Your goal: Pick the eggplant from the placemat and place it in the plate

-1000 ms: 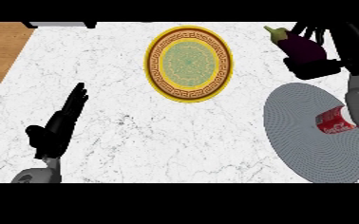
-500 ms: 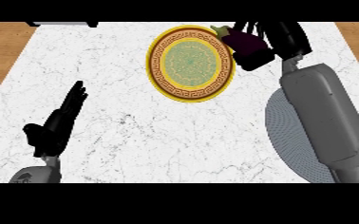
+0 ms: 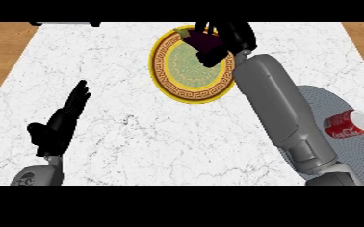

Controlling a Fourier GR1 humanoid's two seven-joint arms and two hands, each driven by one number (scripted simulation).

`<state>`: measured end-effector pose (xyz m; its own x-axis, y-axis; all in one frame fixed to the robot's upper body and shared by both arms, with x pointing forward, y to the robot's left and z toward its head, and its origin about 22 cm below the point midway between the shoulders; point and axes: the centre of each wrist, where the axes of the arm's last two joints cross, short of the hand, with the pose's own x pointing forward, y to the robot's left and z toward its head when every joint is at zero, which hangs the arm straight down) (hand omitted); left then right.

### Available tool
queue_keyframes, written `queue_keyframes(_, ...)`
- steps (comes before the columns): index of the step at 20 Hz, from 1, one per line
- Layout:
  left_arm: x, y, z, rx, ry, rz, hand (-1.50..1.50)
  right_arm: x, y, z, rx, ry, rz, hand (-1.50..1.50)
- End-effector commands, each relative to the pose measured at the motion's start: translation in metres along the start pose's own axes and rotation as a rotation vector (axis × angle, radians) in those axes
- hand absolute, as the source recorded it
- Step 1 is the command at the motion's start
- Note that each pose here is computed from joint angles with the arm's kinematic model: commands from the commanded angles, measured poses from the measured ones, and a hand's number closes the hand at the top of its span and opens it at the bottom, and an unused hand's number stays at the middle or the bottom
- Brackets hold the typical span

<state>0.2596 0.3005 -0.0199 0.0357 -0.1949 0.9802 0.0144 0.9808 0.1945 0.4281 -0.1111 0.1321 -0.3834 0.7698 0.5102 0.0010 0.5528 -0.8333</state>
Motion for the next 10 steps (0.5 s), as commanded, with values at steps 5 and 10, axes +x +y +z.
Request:
queue_keyframes(5, 0.013, -0.017, -0.01, -0.022, -0.005, -0.001, 0.0, -0.009, 0.057, 0.004, -0.088, 0.162, -0.148, -1.5)
queue_keyframes(10, -0.01, 0.005, 0.009, -0.024, 0.006, 0.017, 0.0, -0.006, 0.054, -0.011, -0.051, 0.25, -0.2, -1.5)
